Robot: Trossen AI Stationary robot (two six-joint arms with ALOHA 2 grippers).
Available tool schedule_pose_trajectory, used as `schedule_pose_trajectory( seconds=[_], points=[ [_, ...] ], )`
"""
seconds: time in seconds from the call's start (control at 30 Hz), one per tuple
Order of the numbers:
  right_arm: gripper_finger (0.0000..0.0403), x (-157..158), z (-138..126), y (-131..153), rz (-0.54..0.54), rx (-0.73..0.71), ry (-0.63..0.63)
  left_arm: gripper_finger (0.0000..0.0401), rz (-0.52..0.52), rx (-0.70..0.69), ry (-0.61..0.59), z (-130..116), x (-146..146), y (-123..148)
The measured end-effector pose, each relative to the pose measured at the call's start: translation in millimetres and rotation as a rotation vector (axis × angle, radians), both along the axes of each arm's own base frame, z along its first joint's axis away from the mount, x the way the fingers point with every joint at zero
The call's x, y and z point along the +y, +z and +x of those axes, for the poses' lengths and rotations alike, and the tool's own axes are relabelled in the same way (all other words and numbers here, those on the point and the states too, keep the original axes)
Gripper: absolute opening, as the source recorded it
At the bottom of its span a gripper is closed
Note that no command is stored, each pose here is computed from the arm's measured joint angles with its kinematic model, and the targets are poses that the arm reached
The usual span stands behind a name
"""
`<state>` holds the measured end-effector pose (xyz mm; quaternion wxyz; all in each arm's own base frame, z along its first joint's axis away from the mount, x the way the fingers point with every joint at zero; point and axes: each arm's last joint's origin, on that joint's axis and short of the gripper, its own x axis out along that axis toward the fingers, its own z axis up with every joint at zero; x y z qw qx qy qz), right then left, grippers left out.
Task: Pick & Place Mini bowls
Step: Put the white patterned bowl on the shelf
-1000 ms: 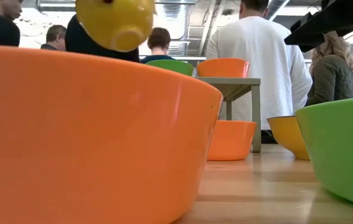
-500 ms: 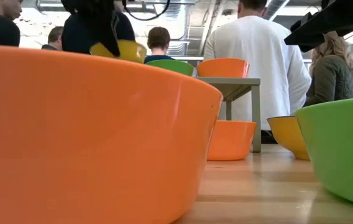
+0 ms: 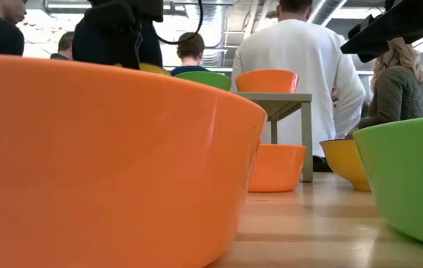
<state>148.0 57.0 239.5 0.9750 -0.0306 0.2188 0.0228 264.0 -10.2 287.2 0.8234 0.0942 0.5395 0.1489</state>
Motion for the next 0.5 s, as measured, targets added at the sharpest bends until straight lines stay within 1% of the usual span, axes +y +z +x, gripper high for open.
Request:
schedule_pose_trajectory(
  seconds=[0.23, 0.4, 0.5],
  points=[
    [0.0169, -0.1, -0.1, -0.1, -0.002, 0.001, 0.000, 0.0017, 0.016, 0.026, -0.046, 4.3, 0.4, -3.7],
    [0.0169, -0.1, -0.1, -0.1, -0.023, 0.001, 0.010, 0.0018, 0.014, 0.016, -0.051, 5.7, 0.2, -3.6],
    [0.0169, -0.1, 0.0, 0.0, -0.024, -0.001, 0.011, 0.0019, 0.015, 0.008, -0.077, 7.7, -0.2, -3.4]
  ],
)
